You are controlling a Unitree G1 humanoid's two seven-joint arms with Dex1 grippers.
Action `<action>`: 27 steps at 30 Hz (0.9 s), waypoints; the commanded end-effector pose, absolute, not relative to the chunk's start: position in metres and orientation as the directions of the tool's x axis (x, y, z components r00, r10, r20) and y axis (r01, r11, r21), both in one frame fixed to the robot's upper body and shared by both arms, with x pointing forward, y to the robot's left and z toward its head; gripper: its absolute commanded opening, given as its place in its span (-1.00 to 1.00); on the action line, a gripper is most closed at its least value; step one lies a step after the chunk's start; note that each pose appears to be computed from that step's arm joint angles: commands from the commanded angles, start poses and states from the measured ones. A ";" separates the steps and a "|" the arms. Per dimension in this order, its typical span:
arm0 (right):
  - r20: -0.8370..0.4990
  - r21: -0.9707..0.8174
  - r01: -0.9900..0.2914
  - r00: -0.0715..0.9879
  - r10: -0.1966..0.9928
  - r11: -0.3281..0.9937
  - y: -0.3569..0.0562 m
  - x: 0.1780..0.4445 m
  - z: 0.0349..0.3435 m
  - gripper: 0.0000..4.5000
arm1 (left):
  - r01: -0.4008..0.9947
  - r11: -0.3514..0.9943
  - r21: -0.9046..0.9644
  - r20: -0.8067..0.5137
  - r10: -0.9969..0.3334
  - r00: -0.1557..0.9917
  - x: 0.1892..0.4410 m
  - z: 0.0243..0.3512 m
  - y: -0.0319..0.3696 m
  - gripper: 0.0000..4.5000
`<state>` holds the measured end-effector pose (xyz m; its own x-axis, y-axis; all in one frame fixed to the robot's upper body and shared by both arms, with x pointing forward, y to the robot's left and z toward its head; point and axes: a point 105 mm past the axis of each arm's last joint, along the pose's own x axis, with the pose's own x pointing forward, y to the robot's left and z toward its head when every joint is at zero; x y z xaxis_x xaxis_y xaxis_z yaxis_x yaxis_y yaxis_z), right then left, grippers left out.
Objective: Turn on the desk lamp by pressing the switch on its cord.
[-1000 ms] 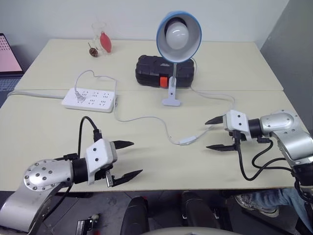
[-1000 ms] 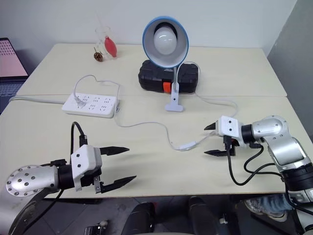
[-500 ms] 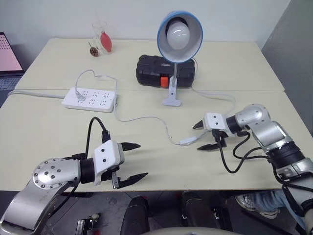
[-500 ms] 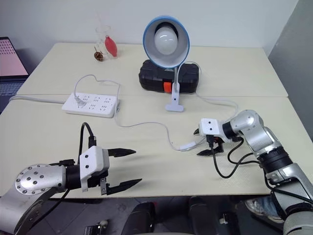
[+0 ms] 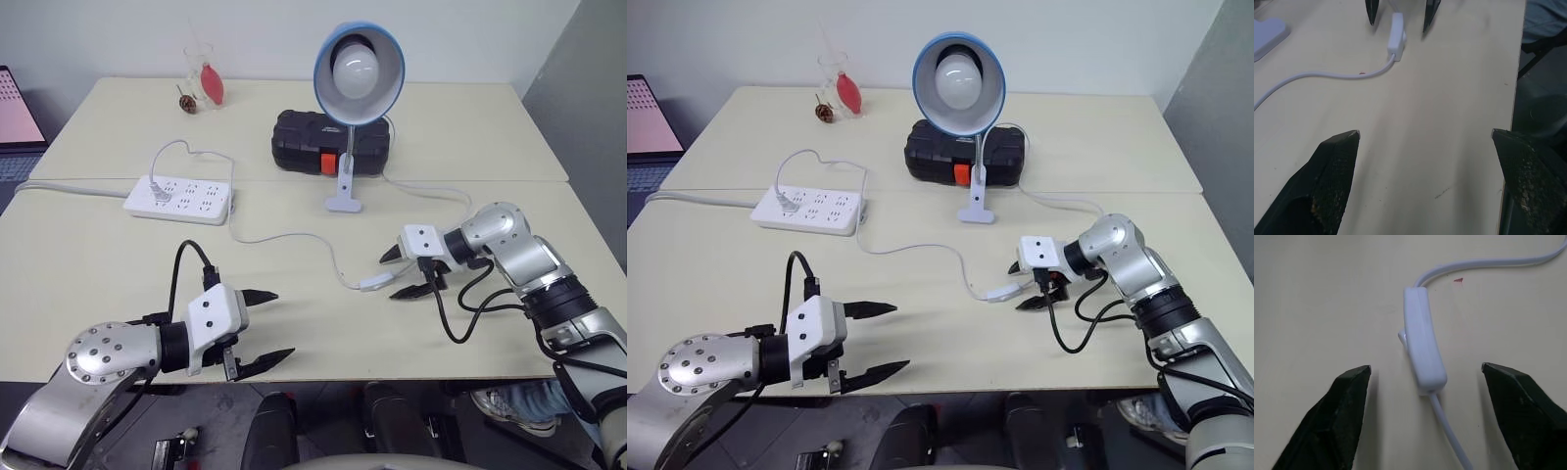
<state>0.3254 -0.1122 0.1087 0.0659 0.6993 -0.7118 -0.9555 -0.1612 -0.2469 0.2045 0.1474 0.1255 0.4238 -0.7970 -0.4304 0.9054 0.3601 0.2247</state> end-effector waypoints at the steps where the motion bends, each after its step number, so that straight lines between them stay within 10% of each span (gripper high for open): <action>1: -0.709 -0.281 -0.943 0.077 0.702 -0.180 -0.110 0.328 0.116 0.15 | 0.898 0.344 0.272 -0.422 -0.796 0.433 0.203 0.134 0.145 1.00; 11: -0.703 -0.304 -0.928 0.065 0.708 -0.216 -0.105 0.327 0.119 -0.79 | 0.889 0.363 0.278 -0.407 -0.794 0.451 0.207 0.136 0.147 1.00; 27: -0.590 -0.187 -0.975 0.015 0.808 -0.118 -0.066 0.312 0.161 -0.82 | 0.899 0.336 0.280 -0.276 -0.869 0.410 0.243 0.167 0.128 1.00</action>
<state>0.3117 -0.0718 0.1431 -0.0049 0.7898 -0.6133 -0.9805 -0.1243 -0.1522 0.2426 0.1323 0.1651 0.4400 -0.8511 -0.2865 0.8879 0.3646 0.2804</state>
